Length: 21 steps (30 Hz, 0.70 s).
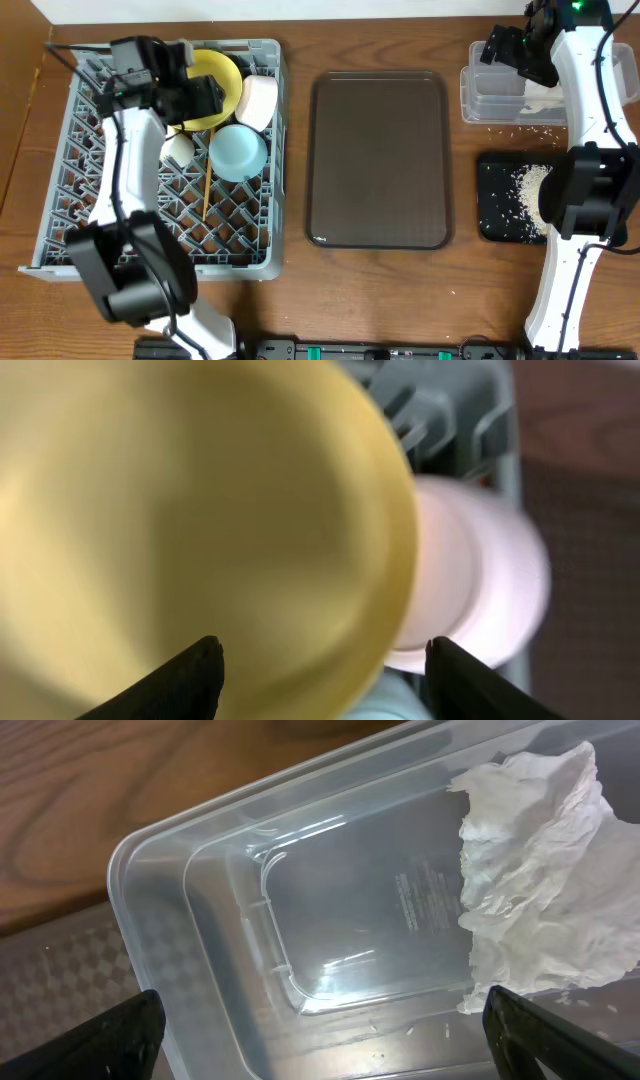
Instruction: Sort waste into correct bins and load items into the dishwasher
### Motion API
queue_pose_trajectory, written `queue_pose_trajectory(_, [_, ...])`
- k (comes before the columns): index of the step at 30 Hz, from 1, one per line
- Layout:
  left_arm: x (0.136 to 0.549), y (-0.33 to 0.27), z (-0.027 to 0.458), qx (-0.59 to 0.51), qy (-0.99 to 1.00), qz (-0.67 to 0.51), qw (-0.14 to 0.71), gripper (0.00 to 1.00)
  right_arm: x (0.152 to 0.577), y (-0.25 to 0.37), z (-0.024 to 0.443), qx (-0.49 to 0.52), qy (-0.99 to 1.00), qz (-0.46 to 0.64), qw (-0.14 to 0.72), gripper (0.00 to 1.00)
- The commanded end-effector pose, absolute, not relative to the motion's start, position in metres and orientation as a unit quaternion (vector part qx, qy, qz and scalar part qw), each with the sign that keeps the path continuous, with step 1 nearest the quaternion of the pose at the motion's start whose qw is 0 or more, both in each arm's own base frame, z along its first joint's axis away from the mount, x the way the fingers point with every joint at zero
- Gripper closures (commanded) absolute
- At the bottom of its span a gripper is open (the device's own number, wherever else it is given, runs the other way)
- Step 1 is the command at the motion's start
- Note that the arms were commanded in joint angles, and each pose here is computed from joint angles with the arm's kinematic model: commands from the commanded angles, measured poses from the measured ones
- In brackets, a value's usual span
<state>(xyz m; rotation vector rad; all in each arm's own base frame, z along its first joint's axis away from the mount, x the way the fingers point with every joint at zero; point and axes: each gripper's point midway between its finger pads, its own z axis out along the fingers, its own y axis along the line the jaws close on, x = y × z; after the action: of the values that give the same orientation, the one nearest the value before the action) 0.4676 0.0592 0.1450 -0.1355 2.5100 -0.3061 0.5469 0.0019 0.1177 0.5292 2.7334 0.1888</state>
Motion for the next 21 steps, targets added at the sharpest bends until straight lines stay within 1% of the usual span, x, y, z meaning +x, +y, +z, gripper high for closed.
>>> queue_pose_trajectory(1, [0.473, 0.051, 0.126, 0.001, 0.952, -0.102, 0.290, 0.34, 0.549, 0.003, 0.129, 0.176, 0.964, 0.061, 0.189, 0.01])
queue_pose_trajectory(7, [0.479, 0.040, 0.114, 0.012, 0.953, -0.106, 0.284, 0.34, 0.549, 0.003, 0.129, 0.176, 0.964, 0.061, 0.188, 0.01])
queue_pose_trajectory(13, [0.472, 0.029, 0.109, 0.045, 0.957, -0.103, 0.267, 0.35, 0.549, 0.003, 0.129, 0.177, 0.964, 0.061, 0.188, 0.01])
queue_pose_trajectory(15, [0.471, 0.033, 0.103, 0.046, 0.962, -0.077, 0.258, 0.36, 0.549, 0.003, 0.129, 0.176, 0.964, 0.061, 0.188, 0.01])
queue_pose_trajectory(17, [0.471, 0.043, 0.096, 0.039, 0.968, -0.034, 0.247, 0.40, 0.549, 0.003, 0.129, 0.176, 0.964, 0.061, 0.188, 0.01])
queue_pose_trajectory(21, [0.470, 0.049, 0.083, 0.035, 0.972, -0.016, 0.233, 0.41, 0.549, 0.003, 0.129, 0.177, 0.964, 0.061, 0.188, 0.01])
